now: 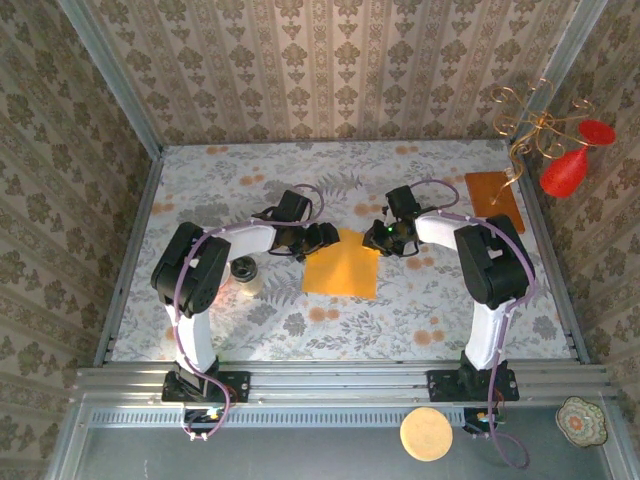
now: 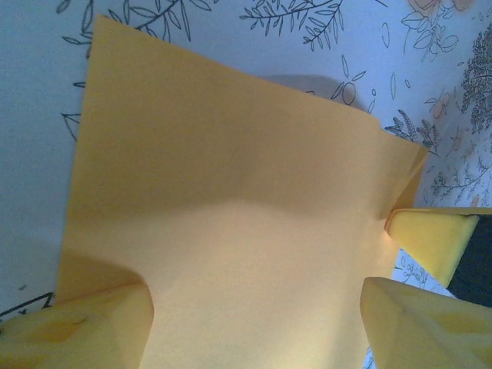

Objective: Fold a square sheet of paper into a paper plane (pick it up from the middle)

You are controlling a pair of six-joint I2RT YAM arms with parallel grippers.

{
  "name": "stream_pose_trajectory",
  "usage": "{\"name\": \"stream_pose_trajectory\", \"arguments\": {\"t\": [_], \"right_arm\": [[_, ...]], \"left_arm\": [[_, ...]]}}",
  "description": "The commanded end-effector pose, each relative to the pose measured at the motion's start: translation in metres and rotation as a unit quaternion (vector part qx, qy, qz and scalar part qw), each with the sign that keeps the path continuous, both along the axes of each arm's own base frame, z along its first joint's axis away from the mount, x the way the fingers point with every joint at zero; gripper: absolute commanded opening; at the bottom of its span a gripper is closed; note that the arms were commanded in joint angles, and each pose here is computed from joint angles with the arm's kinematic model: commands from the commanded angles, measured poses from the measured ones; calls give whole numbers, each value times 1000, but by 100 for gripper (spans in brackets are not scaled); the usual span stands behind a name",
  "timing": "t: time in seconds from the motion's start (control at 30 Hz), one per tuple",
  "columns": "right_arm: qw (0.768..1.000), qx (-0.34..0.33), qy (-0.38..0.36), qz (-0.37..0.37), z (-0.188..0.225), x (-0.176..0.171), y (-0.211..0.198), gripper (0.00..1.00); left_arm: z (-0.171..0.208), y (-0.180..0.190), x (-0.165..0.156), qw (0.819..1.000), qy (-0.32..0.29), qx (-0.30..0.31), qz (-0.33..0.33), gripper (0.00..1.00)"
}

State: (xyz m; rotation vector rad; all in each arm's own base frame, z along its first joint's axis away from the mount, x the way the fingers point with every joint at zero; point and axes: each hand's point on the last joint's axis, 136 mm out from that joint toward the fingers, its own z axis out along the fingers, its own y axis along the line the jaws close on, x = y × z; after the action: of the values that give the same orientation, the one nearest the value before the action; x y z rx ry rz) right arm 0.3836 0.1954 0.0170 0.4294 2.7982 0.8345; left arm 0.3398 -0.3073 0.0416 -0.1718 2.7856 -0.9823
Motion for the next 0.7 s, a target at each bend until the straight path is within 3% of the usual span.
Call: {"name": "stream_pose_trajectory", "arguments": {"t": [0.0, 0.3, 0.5, 0.67], "right_arm": [[999, 7, 36, 0, -20, -10, 11, 24], [999, 50, 8, 1, -10, 7, 31, 24], [997, 78, 7, 10, -8, 9, 55, 24], [995, 103, 8, 10, -6, 9, 69, 24]], "left_arm": [[-20, 6, -18, 999, 38, 14, -2, 76], [7, -5, -14, 998, -23, -43, -33, 84], [5, -2, -17, 998, -31, -26, -54, 83], [0, 4, -19, 998, -23, 0, -63, 78]]}}
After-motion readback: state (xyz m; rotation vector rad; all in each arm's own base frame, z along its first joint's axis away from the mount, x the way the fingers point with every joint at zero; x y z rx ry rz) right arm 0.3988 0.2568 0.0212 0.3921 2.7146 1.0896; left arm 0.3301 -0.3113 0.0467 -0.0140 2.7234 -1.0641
